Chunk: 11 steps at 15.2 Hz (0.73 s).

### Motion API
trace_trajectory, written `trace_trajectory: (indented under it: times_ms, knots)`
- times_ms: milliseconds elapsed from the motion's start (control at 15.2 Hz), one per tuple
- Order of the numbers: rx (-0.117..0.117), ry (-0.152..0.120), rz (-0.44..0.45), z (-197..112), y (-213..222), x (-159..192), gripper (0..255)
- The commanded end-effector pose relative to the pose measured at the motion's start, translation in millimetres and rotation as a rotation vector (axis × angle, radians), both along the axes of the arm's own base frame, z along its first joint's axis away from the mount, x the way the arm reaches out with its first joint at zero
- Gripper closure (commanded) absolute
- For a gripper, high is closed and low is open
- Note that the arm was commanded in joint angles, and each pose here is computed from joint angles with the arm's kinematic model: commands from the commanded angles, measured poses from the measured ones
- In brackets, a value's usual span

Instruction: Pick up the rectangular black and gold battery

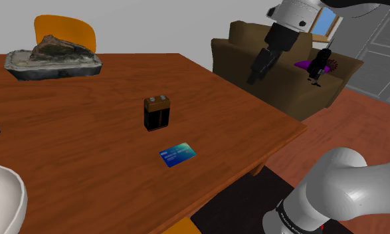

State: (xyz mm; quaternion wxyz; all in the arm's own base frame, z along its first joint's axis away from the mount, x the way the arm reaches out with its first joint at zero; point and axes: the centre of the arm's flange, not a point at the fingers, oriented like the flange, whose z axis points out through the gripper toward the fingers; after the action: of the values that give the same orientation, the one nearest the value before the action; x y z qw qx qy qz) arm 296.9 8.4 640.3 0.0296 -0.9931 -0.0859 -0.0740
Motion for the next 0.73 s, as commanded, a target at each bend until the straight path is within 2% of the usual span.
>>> trace_trajectory:
  times_ms: [0,660]
  knots:
    - [0.000,0.000,0.000,0.0,0.0,0.0,0]
    - [-0.026,0.028,-0.076,-12.5,131.2,41.7,0]
